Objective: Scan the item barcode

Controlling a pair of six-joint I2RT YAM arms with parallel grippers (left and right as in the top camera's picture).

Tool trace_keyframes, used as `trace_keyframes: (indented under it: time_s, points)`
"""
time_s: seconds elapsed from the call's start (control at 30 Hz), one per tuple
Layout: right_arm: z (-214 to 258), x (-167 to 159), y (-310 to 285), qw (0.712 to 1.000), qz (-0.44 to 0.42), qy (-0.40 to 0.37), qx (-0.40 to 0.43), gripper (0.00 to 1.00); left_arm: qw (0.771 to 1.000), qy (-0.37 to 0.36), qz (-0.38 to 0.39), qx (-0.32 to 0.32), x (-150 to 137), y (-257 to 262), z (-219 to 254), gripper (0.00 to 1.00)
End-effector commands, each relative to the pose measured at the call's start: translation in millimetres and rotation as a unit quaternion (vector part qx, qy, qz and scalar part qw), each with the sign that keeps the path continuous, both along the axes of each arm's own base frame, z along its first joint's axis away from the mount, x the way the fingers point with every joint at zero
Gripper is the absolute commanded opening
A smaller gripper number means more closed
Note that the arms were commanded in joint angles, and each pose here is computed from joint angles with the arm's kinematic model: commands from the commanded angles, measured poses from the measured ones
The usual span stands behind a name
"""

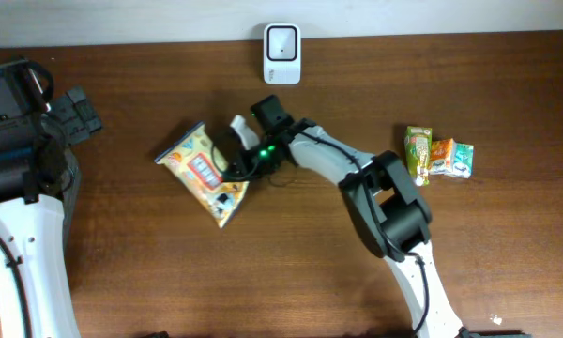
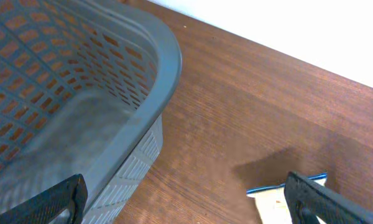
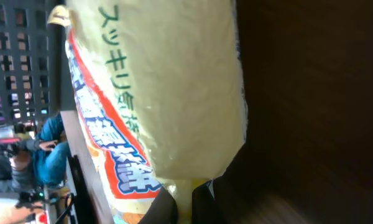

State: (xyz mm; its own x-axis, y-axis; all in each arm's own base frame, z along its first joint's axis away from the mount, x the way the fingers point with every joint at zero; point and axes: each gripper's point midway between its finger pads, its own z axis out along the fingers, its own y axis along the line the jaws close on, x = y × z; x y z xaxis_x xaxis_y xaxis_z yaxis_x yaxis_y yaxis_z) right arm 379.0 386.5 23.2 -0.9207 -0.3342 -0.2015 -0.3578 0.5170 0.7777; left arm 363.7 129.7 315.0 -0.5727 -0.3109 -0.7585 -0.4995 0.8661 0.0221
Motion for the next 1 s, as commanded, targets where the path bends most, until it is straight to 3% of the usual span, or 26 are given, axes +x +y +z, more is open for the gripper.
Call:
trace_keyframes:
  time_s: [0.0,0.1,0.13,0.23,0.27,0.33,0.4,0.43,0.47,0.53,0.57,0.63,0.77,0.8,0.83,0.97]
  points:
    - [45.0,45.9,-66.9,0.981,-0.076,-0.129,-0.127,0.04,1.000,-0.008,0.003,0.006,-2.0,2.1,7.6,0.99]
    - [97.1,53.9,-130.9,0.902,-0.147,-0.248,-0.320,0.04,1.000,-0.008,0.003,0.006,-2.0,2.1,7.6,0.99]
    - [99.5,48.5,-159.4,0.837,-0.159,-0.289,-0.437,0.04,1.000,-0.008,0.003,0.006,-2.0,2.1,7.6,0.99]
    - [109.5,31.9,-200.2,0.683,-0.195,-0.364,-0.602,0.04,1.000,-0.008,0.003,0.006,-2.0,2.1,7.6,0.99]
    - [100.1,20.3,-202.2,0.655,-0.178,-0.381,-0.628,0.04,1.000,-0.008,0.003,0.006,-2.0,2.1,7.6,0.99]
    - [65.2,-1.7,-206.5,0.651,-0.140,-0.376,-0.644,0.04,1.000,-0.008,0.003,0.006,-2.0,2.1,7.6,0.99]
    - [42.4,-20.4,-187.6,0.691,-0.097,-0.359,-0.620,0.15,1.000,-0.008,0.003,0.006,-2.0,2.1,7.6,0.99]
    - [31.0,-30.4,-164.7,0.725,-0.050,-0.354,-0.589,0.30,1.000,-0.008,0.003,0.006,-2.0,2.1,7.6,0.99]
    - [19.3,-45.7,-133.1,0.764,0.011,-0.352,-0.541,0.51,1.000,-0.008,0.003,0.006,-2.0,2.1,7.6,0.99]
    - [12.8,-65.0,-96.8,0.803,0.048,-0.346,-0.483,0.65,1.000,-0.008,0.003,0.006,-2.0,2.1,7.6,0.99]
    - [13.7,-68.3,-87.9,0.819,0.053,-0.335,-0.462,0.66,1.000,-0.008,0.003,0.006,-2.0,2.0,7.6,0.99]
    - [33.6,-64.4,-62.0,0.878,0.043,-0.290,-0.378,0.65,1.000,-0.008,0.003,0.006,-2.0,2.1,7.6,0.99]
    - [86.1,-6.3,-90.1,0.941,-0.086,-0.174,-0.276,0.54,1.000,-0.008,-0.001,0.006,-1.0,-0.7,7.6,0.99]
    - [85.0,10.3,-116.2,0.939,-0.162,-0.124,-0.278,0.45,1.000,-0.007,-0.001,0.006,-1.0,-0.7,7.4,0.99]
    - [79.6,21.6,-142.1,0.929,-0.222,-0.077,-0.286,0.28,1.000,-0.008,-0.001,0.006,-1.1,-0.7,7.5,0.99]
    - [50.8,39.7,-156.3,0.931,-0.244,-0.036,-0.268,0.13,1.000,-0.007,-0.001,0.006,-1.4,-0.8,7.1,0.99]
